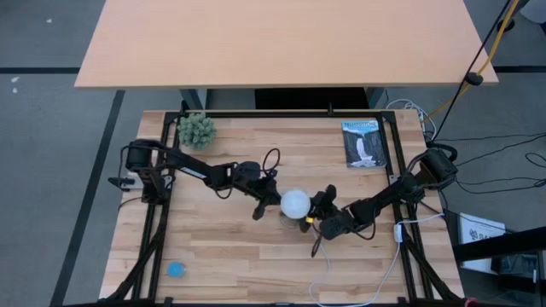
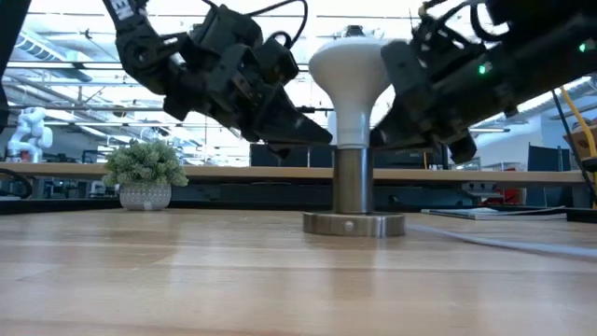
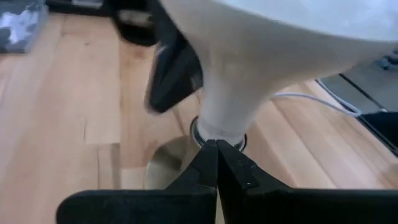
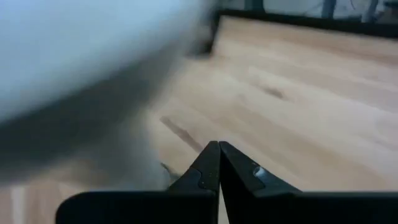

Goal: Screw lightbulb
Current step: Remove the white light bulb from the gold lamp

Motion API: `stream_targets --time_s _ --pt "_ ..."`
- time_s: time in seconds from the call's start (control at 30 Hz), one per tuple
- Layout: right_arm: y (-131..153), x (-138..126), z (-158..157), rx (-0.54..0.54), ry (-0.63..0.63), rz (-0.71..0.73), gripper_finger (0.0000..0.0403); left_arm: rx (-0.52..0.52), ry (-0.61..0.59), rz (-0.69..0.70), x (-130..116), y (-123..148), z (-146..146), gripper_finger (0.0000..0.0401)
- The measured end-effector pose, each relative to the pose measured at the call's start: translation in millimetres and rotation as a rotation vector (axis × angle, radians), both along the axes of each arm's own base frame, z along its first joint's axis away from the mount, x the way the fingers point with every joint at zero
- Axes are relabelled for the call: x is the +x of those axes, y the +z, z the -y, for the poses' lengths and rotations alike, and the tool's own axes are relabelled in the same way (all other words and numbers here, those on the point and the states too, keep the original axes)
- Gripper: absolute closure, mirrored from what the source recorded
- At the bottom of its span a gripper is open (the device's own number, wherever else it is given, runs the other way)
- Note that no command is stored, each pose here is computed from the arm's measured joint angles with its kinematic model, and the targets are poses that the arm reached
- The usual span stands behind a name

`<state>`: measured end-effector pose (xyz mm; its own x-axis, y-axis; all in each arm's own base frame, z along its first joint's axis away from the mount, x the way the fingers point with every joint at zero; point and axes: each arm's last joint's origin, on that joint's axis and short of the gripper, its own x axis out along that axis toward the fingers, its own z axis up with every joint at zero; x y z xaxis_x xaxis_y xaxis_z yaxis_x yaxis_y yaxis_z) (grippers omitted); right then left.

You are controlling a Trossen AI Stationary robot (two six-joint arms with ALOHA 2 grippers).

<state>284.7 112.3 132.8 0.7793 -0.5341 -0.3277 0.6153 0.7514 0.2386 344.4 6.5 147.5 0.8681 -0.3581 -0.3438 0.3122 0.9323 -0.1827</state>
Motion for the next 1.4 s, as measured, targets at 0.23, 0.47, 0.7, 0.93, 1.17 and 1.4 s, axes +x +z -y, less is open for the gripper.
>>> stream_targets --time_s 0.23,0.47,0.7,0.93,1.17,1.4 --pt "-10 -7 5 0.054 -0.052 -0.062 0.0403 0.018 -0.009 -0.001 -3 10 4 0.0401" --pt "3 -30 -5 0.109 -0.045 -0.105 0.0403 0.022 0.032 -0.175 -10 -5 15 0.0401" --pt "22 -50 -13 0.152 -0.020 -0.095 0.0403 0.145 0.087 -0.142 -10 -7 42 0.0401" --pt "25 -53 -19 0.163 0.010 -0.083 0.0403 0.050 0.113 -0.146 -11 -6 56 0.0401" --pt "26 -53 -19 0.163 0.012 -0.082 0.0403 0.057 0.091 -0.101 -13 -2 80 0.0374" --pt "26 -53 -20 0.164 0.013 -0.079 0.0403 0.096 0.121 -0.062 -15 0 93 0.0287"
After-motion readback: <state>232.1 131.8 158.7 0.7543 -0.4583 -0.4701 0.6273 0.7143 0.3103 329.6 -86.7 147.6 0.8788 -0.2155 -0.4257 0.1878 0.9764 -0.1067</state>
